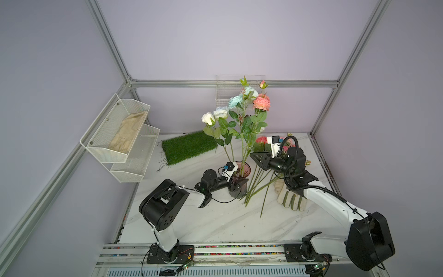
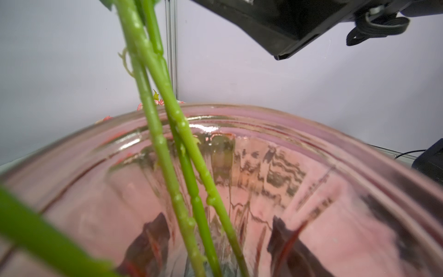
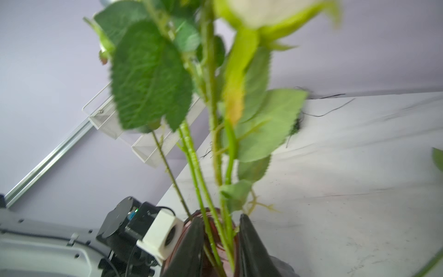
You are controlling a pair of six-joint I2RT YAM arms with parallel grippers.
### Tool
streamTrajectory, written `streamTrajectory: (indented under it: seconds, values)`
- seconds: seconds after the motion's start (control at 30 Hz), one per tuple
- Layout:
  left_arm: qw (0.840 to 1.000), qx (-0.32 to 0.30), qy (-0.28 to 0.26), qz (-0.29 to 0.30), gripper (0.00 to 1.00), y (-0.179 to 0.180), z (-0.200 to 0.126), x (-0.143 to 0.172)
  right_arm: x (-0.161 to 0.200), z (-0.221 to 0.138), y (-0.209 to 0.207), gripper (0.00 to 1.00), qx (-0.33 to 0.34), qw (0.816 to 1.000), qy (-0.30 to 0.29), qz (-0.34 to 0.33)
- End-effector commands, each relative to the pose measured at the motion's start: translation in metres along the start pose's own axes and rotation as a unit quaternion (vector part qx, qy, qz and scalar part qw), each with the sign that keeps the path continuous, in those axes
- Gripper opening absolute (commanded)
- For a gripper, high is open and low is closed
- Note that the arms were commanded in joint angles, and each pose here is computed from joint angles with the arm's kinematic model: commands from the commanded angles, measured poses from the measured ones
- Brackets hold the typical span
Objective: Pick out pink flowers from the vase
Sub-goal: Place the flower at the center of the board, then pick up the flower from the vase.
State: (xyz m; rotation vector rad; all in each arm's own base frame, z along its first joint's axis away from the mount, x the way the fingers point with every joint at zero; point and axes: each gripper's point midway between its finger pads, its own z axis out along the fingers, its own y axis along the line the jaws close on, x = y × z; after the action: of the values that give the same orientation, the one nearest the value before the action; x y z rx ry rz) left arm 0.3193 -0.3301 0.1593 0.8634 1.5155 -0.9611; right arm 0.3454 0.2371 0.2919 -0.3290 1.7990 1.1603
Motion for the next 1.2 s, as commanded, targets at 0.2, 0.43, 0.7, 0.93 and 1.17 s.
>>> streamTrajectory:
  seconds: [0.2,0.43,0.7,0.93,1.17]
  values:
    - [0.988,-0.002,0.125,-0.091,0.0,-0.003,-0.006,0.08,-0.022,0.008,0.027,0.17,-0.042,0.998,-0.022,-0.04]
    - [0.988,-0.004,0.126,-0.092,0.0,-0.002,-0.006,0.08,-0.035,0.019,0.015,0.14,-0.025,0.998,-0.045,-0.03]
    - [0.988,-0.005,0.126,-0.093,0.0,-0.004,-0.009,0.081,-0.036,0.032,-0.004,0.14,0.003,0.999,-0.048,-0.022]
    - [0.988,-0.004,0.122,-0.091,0.0,-0.004,-0.008,0.077,-0.039,0.039,-0.009,0.19,0.012,0.998,-0.054,-0.019]
    - [0.988,-0.003,0.126,-0.09,0.0,-0.004,-0.007,0.077,-0.036,0.053,-0.008,0.21,0.013,0.998,-0.049,-0.021]
